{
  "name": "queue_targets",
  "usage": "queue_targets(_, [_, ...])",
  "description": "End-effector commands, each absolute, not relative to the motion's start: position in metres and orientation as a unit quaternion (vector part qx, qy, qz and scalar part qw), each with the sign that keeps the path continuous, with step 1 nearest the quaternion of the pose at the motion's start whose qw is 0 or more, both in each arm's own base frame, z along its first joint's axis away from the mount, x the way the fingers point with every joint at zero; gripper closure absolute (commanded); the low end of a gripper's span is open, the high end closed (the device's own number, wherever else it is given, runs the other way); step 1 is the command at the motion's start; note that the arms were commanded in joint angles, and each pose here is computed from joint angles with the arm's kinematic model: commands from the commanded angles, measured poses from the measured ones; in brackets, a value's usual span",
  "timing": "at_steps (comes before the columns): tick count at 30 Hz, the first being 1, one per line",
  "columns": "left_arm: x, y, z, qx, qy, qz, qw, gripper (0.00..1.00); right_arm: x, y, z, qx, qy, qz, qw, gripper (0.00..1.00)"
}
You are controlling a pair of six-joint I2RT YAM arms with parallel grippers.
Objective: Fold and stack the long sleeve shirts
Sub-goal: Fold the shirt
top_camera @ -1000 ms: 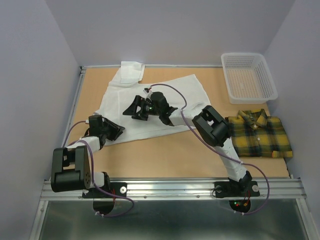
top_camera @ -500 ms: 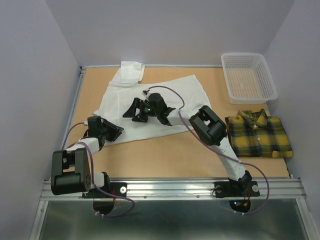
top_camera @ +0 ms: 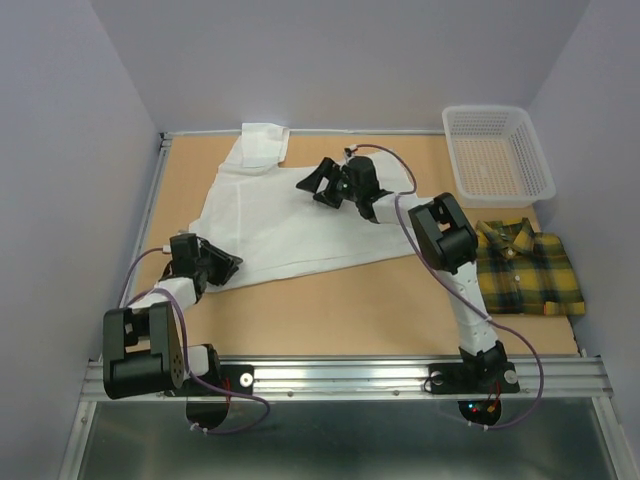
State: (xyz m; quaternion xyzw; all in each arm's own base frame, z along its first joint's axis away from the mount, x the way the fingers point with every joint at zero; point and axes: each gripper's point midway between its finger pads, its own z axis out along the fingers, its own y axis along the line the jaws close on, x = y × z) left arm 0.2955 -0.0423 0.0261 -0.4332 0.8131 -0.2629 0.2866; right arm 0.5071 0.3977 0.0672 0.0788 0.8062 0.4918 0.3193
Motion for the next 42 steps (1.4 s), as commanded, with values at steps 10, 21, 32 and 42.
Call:
queue_targets(10, [0.307,-0.001,0.112,-0.372,0.827,-0.162,0.39,0.38,0.504,0.284,0.154,-0.059,0.843,0.276,0.458,0.0])
queue_targets(21, [0.3,0.013,0.133,-0.304,0.85,-0.105,0.416,0.18,0.42,0.235,0.126,-0.128,0.896,0.154,0.398,0.17])
queue_targets(32, [0.304,-0.024,0.112,-0.293,0.866,-0.154,0.375,0.22,0.376,0.289,0.086,-0.185,0.906,0.146,0.353,0.39])
queue_targets(42, [0.311,-0.076,0.072,-0.282,0.896,-0.129,0.317,0.3,0.363,0.313,0.073,-0.205,0.907,0.14,0.34,0.39])
